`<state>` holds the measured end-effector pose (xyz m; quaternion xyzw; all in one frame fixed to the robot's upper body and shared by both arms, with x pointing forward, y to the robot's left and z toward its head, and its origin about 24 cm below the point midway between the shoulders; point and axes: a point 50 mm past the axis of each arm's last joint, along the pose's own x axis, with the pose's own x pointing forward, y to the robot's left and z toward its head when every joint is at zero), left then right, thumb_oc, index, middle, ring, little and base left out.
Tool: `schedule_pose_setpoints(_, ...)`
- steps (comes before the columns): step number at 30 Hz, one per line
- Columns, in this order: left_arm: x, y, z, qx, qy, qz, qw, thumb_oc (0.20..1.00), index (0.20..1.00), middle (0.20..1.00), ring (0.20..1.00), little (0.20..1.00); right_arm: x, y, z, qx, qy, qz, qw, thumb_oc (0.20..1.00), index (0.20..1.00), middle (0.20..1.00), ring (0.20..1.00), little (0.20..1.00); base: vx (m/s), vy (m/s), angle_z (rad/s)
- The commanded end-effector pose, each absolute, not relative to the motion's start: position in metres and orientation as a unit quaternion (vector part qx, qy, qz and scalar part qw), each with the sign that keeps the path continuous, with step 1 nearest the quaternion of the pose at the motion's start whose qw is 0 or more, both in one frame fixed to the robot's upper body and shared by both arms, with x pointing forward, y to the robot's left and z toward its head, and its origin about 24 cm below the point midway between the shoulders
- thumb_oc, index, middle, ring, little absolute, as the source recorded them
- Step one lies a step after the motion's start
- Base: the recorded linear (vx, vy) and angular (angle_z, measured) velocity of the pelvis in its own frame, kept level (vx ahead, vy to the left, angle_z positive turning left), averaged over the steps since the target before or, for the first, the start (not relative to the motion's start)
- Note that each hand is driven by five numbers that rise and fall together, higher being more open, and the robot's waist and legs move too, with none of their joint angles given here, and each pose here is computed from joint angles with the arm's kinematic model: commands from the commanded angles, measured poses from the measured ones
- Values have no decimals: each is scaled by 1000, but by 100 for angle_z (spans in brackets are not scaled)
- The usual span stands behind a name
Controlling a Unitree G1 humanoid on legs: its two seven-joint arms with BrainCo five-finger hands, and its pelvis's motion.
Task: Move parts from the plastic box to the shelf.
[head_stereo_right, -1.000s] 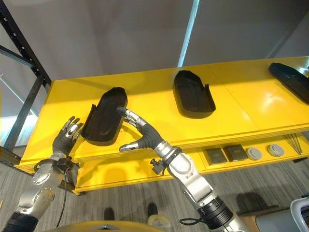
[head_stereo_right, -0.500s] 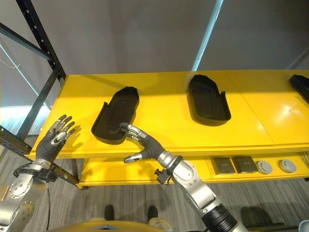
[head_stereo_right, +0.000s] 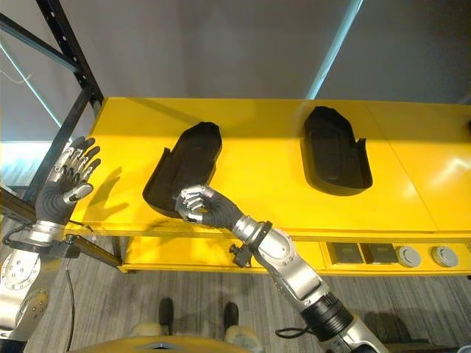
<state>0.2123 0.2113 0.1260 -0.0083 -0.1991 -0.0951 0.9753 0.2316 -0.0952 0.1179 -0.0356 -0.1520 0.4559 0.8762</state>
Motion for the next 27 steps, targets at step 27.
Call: schedule_pose_setpoints(27,221,219,142,-3,-256,-69,964,1000,1000,1000,1000,1000,233,-25,98,48,-99,564,819,200,200,200,200,200,-2,-3,2)
